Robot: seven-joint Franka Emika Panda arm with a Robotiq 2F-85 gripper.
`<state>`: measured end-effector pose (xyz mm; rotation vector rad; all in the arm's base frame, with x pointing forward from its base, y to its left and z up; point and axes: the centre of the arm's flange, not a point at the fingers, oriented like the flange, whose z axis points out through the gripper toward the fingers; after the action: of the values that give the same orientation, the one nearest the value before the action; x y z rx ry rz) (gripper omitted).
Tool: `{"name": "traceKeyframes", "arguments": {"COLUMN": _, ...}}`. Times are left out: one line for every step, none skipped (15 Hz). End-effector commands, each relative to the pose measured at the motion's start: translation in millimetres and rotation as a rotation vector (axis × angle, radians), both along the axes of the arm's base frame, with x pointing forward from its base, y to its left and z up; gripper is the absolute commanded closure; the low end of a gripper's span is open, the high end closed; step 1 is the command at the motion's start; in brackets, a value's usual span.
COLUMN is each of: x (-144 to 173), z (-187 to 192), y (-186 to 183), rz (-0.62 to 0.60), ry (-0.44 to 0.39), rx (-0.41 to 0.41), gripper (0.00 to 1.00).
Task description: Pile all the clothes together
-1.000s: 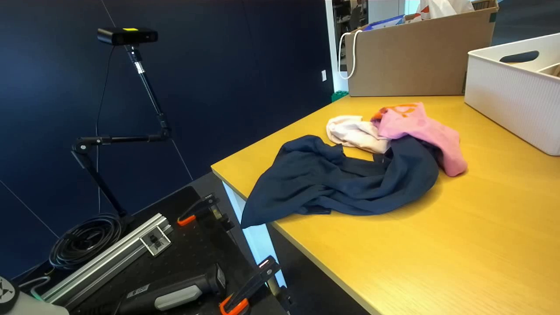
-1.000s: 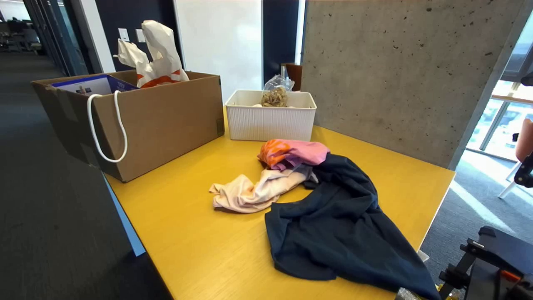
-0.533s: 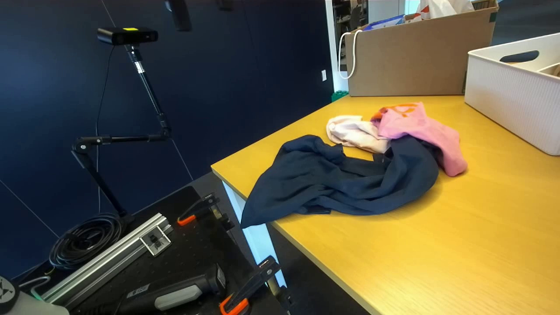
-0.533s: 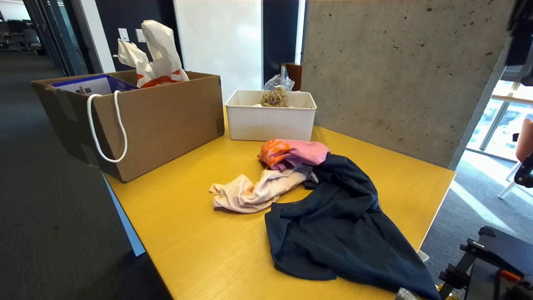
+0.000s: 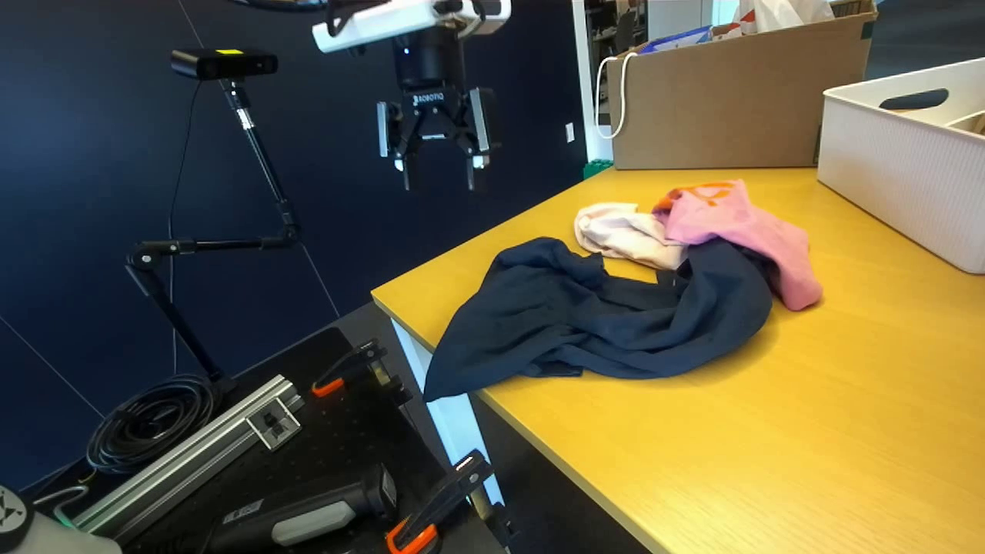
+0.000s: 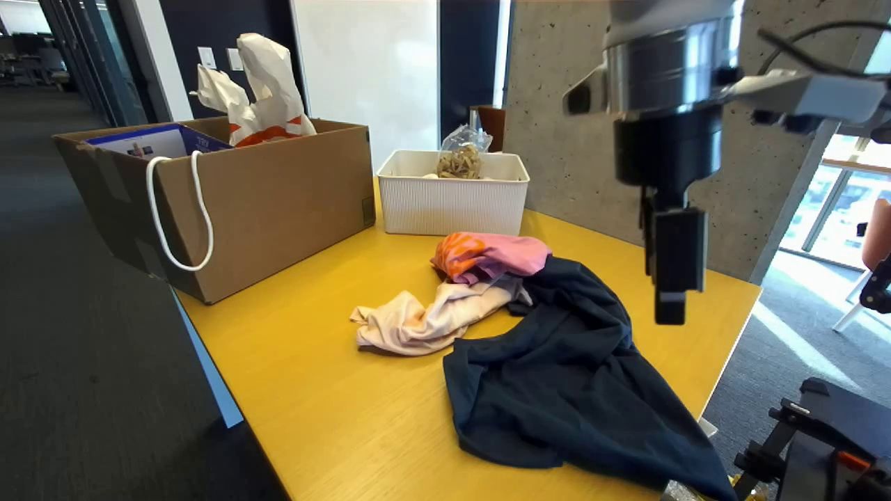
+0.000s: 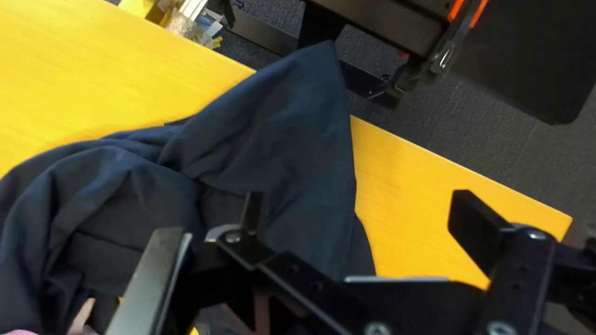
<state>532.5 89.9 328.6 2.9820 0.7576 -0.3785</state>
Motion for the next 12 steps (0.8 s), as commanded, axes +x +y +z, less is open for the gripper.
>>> {"name": "traceKeyframes", "arguments": {"x": 53.1, "z": -46.1, "y": -2.5, "rz": -0.017, "ry": -0.008, "rx": -0.023, "gripper": 0.00}}
{"name": "traceKeyframes", "arguments": {"x": 59.1, "z": -62.7, "y": -7.7, "rz": -0.019, "ry": -0.007, "rx": -0.045, "gripper": 0.00}}
{"name": "traceKeyframes", "arguments": {"x": 66.6, "z": -80.4, "y": -13.4, "rz": -0.016, "ry": 0.013, "rx": -0.059, "gripper": 0.00}}
{"name": "traceKeyframes", "arguments": {"x": 76.4, "z": -100.4, "y": -19.4, "rz": -0.008, "ry": 0.023, "rx": -0.070, "gripper": 0.00}}
{"name": "traceKeyframes", "arguments": {"x": 81.9, "z": -120.4, "y": -23.0, "rz": -0.005, "ry": 0.034, "rx": -0.085, "gripper": 0.00}}
{"name": "traceKeyframes", "arguments": {"x": 86.9, "z": -140.1, "y": -24.7, "rz": -0.002, "ry": 0.045, "rx": -0.098, "gripper": 0.00}}
{"name": "traceKeyframes", "arguments": {"x": 88.4, "z": -160.7, "y": -27.1, "rz": 0.003, "ry": 0.062, "rx": -0.108, "gripper": 0.00}}
{"name": "traceKeyframes", "arguments": {"x": 88.9, "z": -179.0, "y": -27.0, "rz": 0.015, "ry": 0.079, "rx": -0.119, "gripper": 0.00}}
{"name": "traceKeyframes", "arguments": {"x": 89.1, "z": -196.8, "y": -25.8, "rz": 0.037, "ry": 0.087, "rx": -0.131, "gripper": 0.00}}
{"name": "traceKeyframes", "arguments": {"x": 88.9, "z": -211.9, "y": -22.5, "rz": 0.060, "ry": 0.089, "rx": -0.141, "gripper": 0.00}}
{"name": "traceKeyframes", "arguments": {"x": 88.4, "z": -224.6, "y": -17.3, "rz": 0.077, "ry": 0.089, "rx": -0.152, "gripper": 0.00}}
{"name": "traceKeyframes", "arguments": {"x": 86.1, "z": -232.9, "y": -11.7, "rz": 0.097, "ry": 0.086, "rx": -0.159, "gripper": 0.00}}
